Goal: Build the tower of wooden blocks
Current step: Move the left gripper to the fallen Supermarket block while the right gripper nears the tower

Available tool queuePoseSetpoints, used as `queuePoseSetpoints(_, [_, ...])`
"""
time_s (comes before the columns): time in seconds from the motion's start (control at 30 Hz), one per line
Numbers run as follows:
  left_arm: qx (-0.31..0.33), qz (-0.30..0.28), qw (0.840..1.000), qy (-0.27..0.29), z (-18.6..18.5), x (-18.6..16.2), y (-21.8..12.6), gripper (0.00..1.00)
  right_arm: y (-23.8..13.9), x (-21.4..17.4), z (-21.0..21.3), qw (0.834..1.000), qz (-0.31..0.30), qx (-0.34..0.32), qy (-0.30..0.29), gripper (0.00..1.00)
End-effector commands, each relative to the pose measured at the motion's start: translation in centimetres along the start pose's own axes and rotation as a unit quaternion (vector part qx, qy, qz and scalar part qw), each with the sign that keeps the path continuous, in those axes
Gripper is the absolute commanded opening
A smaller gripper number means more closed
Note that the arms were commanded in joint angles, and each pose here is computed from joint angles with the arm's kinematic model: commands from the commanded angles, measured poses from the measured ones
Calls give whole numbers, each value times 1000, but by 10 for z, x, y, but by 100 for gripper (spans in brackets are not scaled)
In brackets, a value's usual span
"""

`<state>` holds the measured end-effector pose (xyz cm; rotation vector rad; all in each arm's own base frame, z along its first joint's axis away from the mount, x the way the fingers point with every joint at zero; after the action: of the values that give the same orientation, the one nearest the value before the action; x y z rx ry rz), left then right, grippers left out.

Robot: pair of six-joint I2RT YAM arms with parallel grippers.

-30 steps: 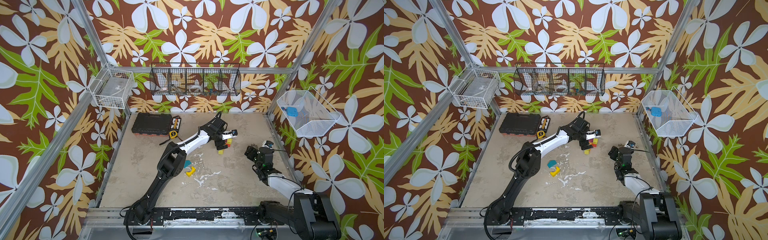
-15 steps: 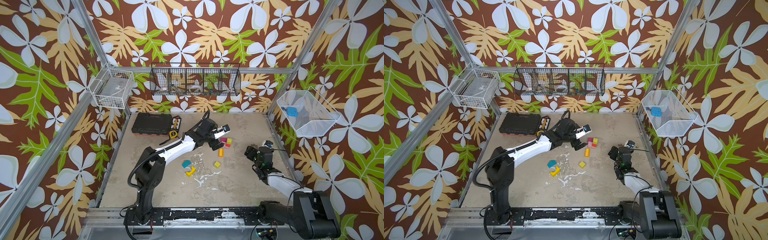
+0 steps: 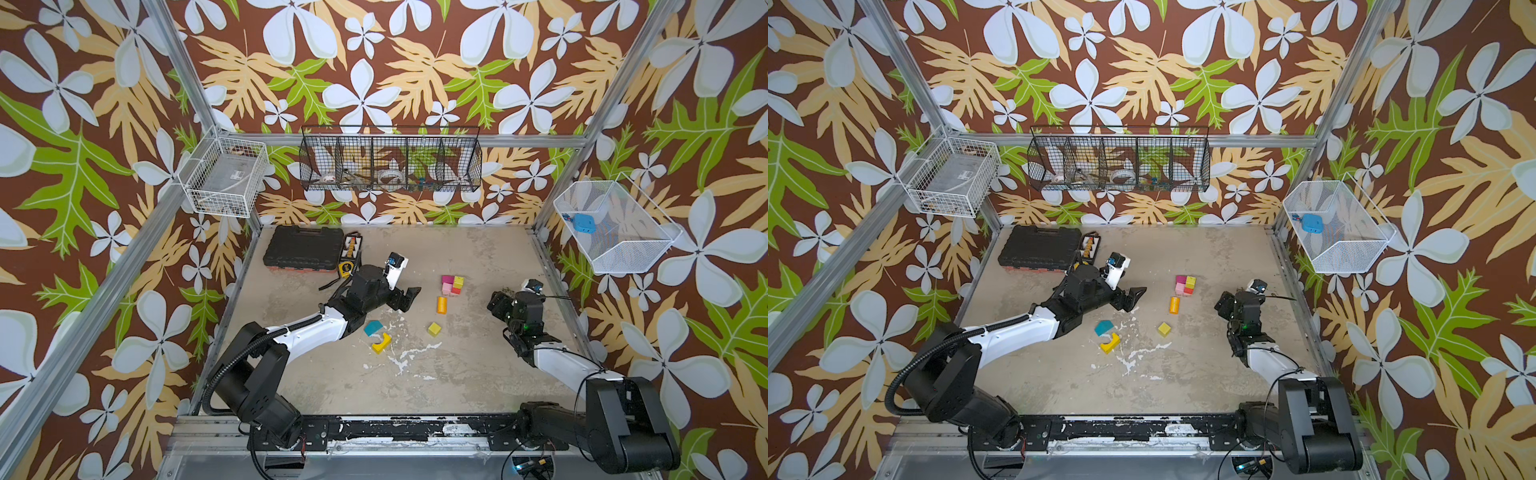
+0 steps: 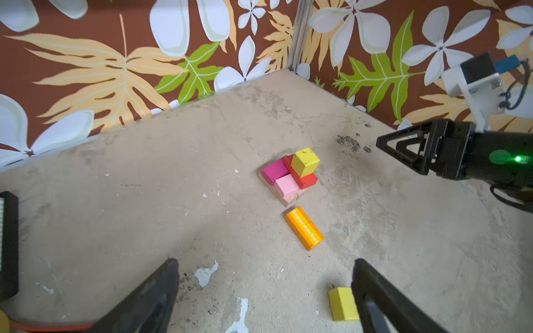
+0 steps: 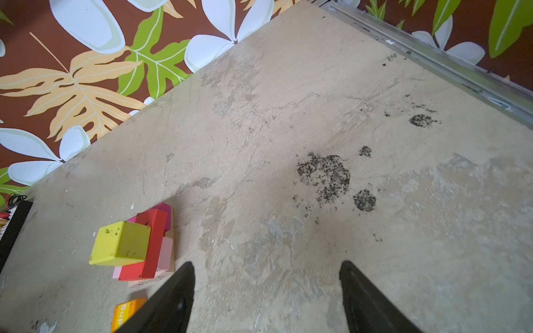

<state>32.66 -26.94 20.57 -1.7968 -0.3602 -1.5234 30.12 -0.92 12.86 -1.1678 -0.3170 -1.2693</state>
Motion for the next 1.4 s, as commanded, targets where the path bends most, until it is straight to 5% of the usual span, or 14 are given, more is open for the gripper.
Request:
queuePoseSetpoints(0.0, [-54, 5, 998, 41, -9, -3, 17, 87, 0, 1, 4, 1000, -2, 9, -9, 78])
queuePoseSetpoints(0.2, [-69, 45, 996, 33, -6, -24, 55, 79, 8, 0, 16, 1000, 7, -1, -30, 81])
queuePoseSetpoints(0.4, [-100, 76, 992, 21, -8, -40, 84, 70, 57, -2, 34, 994, 96, -1, -50, 73])
queuePoseSetpoints(0.6, [-103, 88, 991, 17, -7, -50, 92, 69, 90, -8, 45, 986, 149, 1, -71, 65])
queuePoseSetpoints(1.37, [-111, 110, 987, 21, -16, -55, 95, 61, 119, -16, 71, 975, 192, 59, -95, 65])
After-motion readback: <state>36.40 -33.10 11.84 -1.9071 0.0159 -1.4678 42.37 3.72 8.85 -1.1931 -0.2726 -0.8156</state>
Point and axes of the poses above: each gripper's point midway between its finger pads, its own y axis out along the fingers, its own z axis along the line the jaws close on, x = y × z, the point moved 6 cm from there along -y, back along the fingers, and after that the axes turned 6 degrees about y, right-handed, at the moved point
